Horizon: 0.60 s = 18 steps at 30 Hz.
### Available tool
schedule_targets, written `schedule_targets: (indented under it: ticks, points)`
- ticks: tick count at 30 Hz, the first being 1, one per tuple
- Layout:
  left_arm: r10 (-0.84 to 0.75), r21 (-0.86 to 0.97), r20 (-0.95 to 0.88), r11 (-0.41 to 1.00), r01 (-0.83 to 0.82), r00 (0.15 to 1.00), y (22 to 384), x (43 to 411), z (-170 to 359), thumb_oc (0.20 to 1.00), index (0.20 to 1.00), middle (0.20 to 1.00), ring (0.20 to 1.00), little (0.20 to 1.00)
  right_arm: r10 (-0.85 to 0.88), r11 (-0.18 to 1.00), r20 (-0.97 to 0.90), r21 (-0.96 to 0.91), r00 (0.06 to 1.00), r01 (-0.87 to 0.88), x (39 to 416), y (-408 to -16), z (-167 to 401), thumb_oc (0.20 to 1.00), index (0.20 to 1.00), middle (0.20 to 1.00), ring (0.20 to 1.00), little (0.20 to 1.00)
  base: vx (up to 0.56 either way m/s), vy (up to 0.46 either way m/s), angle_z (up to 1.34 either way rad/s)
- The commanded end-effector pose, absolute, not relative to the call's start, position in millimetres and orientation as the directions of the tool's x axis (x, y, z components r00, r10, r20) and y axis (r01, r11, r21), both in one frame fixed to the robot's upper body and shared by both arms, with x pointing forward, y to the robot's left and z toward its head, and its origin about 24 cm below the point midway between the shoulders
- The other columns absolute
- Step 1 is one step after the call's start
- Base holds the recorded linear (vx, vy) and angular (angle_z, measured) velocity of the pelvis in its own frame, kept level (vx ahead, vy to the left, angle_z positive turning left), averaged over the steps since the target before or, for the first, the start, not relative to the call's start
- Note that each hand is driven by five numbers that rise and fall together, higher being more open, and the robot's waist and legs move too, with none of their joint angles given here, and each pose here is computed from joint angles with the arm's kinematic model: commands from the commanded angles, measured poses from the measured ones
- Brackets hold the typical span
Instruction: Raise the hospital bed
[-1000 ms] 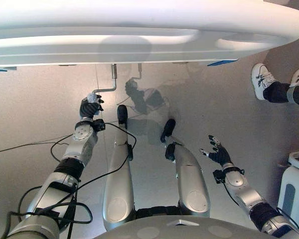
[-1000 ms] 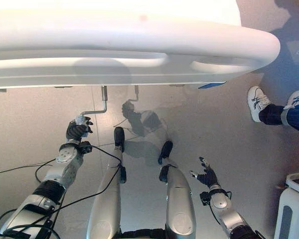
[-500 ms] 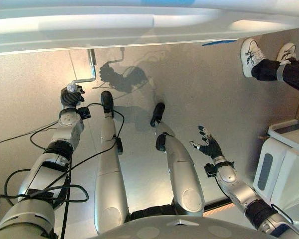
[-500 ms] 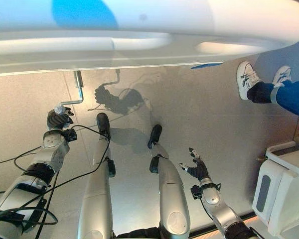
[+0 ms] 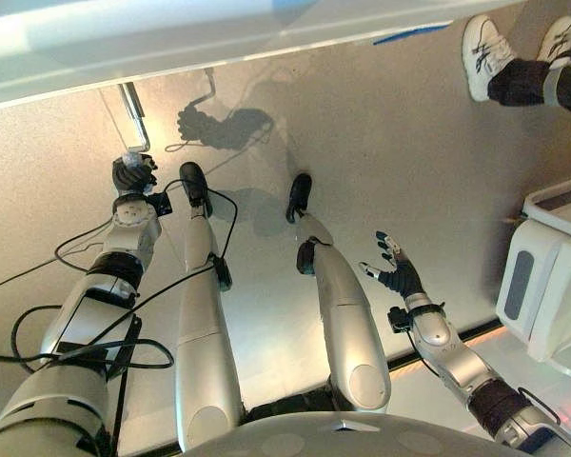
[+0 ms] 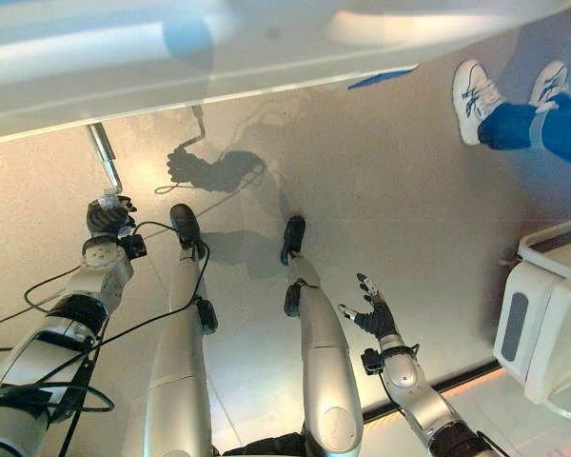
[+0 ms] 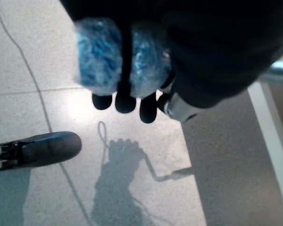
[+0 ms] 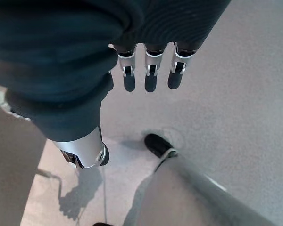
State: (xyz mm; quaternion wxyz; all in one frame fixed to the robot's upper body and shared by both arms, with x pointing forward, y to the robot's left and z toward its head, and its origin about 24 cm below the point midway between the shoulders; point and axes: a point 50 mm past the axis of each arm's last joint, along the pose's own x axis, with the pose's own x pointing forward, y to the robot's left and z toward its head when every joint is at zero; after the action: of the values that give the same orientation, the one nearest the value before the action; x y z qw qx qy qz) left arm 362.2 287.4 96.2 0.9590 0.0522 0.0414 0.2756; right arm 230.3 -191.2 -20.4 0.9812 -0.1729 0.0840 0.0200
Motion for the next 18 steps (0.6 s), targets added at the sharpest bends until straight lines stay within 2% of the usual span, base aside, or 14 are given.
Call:
schedule_targets:
  ticks: [1, 10, 18]
  points:
    - [0.508, 0.086, 0.145, 0.849, -0.522, 0.849, 280.8, 381.9, 156.3, 0.2, 0.2, 0.2, 0.2, 0.2, 0.017, 0.931, -0.149, -0.36, 0.989, -0.07, 222.1, -197.6, -18.5, 1.0, 1.0, 1.0, 1.0, 1.0, 0.0, -0.047, -0.06]
    - [0.454, 0.056, 0.182, 0.881, -0.47, 0.872, 259.6, 387.4, 162.0, 0.2, 0.2, 0.2, 0.2, 0.2, 0.022, 0.928, -0.152, -0.364, 0.988, -0.077, 222.6, -197.2, -19.7, 1.0, 1.0, 1.0, 1.0, 1.0, 0.0, -0.049, -0.12]
    - [0.448, 0.044, 0.168, 0.886, -0.461, 0.878, 257.2, 386.1, 155.5, 0.2, 0.2, 0.2, 0.2, 0.2, 0.014, 0.927, -0.164, -0.368, 0.986, -0.075, 221.2, -200.1, -22.1, 1.0, 1.0, 1.0, 1.0, 1.0, -0.01, -0.042, -0.06]
